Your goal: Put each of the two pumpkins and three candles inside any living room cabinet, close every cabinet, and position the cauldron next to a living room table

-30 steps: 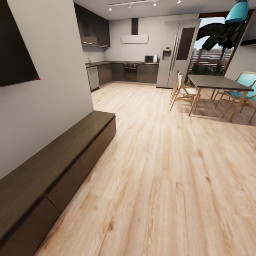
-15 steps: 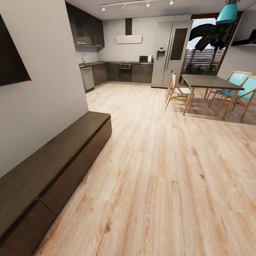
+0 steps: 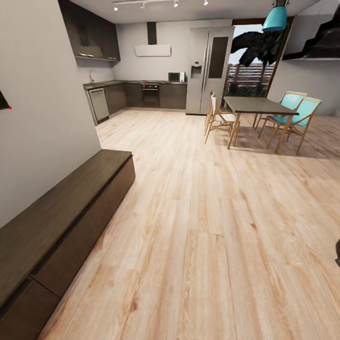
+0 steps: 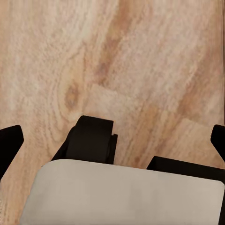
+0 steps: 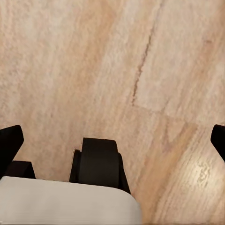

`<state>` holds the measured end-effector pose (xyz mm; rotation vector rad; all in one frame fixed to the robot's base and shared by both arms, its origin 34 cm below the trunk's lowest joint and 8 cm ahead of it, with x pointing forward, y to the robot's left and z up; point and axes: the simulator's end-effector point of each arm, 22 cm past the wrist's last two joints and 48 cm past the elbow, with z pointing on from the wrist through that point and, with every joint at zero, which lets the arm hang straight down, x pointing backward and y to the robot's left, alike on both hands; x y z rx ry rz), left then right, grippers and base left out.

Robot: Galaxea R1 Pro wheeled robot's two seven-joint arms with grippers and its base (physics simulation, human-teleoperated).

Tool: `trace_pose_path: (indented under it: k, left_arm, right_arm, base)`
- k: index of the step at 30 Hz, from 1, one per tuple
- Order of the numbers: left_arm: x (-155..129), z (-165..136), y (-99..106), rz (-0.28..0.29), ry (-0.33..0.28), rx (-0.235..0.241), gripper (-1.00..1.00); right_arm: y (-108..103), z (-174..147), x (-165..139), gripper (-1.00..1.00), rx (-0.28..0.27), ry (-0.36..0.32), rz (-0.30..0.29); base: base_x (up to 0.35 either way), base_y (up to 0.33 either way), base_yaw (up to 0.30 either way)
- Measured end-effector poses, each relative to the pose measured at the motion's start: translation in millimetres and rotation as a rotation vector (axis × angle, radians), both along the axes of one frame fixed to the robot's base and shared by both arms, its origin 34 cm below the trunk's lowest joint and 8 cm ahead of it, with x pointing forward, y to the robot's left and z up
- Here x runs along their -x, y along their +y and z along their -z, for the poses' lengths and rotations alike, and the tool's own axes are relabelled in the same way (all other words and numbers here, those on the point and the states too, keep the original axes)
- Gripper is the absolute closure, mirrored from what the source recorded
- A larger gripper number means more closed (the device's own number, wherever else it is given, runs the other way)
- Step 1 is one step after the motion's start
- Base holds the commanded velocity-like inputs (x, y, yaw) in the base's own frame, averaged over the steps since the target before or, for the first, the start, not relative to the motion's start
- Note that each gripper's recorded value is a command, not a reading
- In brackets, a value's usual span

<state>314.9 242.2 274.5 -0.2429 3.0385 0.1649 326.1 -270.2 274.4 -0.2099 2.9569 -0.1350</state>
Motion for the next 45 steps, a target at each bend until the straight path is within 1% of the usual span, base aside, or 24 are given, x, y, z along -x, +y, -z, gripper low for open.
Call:
trace_pose_path:
  k: [45]
  left_arm:
    - [14.9, 7.2, -0.3, 0.0, 0.038, 0.002, -1.0]
  right_arm:
    - [1.1, 7.9, 17.1, -1.0, -0.003, 0.042, -0.001]
  base:
    - [0.0, 0.0, -0.256]
